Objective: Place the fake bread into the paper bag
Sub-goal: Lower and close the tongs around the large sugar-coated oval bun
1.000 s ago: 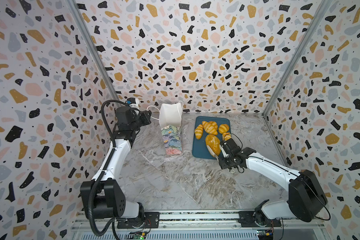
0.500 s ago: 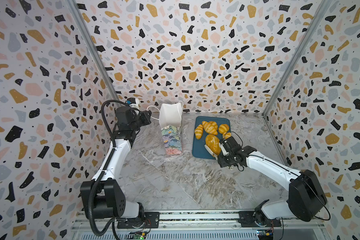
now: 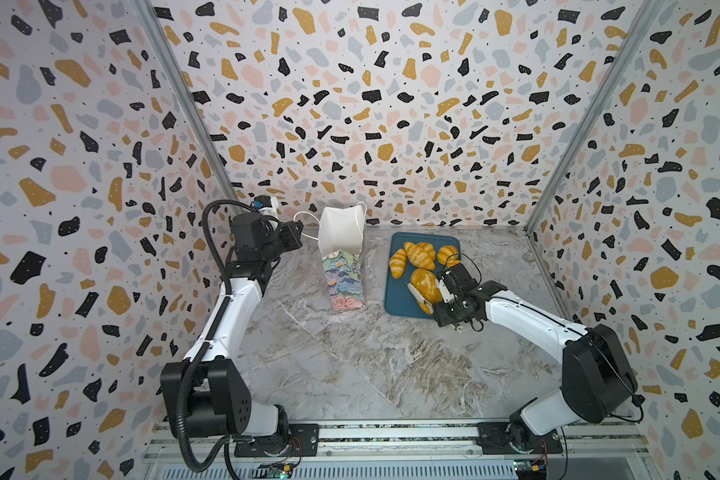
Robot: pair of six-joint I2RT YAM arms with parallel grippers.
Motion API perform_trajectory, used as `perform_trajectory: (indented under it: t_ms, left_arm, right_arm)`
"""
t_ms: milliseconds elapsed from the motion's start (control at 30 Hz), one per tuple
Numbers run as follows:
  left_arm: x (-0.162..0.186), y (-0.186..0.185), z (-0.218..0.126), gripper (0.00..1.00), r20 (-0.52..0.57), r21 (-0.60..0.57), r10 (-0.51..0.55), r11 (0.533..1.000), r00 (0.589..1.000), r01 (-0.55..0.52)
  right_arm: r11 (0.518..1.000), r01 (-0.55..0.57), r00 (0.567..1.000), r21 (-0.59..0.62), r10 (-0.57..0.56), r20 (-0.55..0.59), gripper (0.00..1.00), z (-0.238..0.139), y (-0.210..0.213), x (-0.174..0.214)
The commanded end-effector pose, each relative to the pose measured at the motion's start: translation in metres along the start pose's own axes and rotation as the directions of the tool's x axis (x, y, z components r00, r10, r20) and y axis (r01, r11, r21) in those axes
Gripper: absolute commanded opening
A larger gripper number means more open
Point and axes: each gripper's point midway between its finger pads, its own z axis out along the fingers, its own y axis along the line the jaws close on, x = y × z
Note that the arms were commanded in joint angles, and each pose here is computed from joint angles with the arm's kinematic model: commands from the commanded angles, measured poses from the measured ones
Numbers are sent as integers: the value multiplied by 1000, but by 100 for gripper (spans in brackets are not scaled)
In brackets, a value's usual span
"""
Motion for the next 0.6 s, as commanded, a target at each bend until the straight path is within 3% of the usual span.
perform_trajectory:
  t_ms: [0,567]
  left_arm:
    - [-4,-3,-1,0,16,9,21,1000,1000,-21]
    - [-4,-2,0,0,15,4,22,1000,1000,-22]
  right_arm:
    - [1000,7,1000,-29,-6,22,62,-7,5,-12]
    - [997,8,1000,-71,-8,-4,58,-18,18,2]
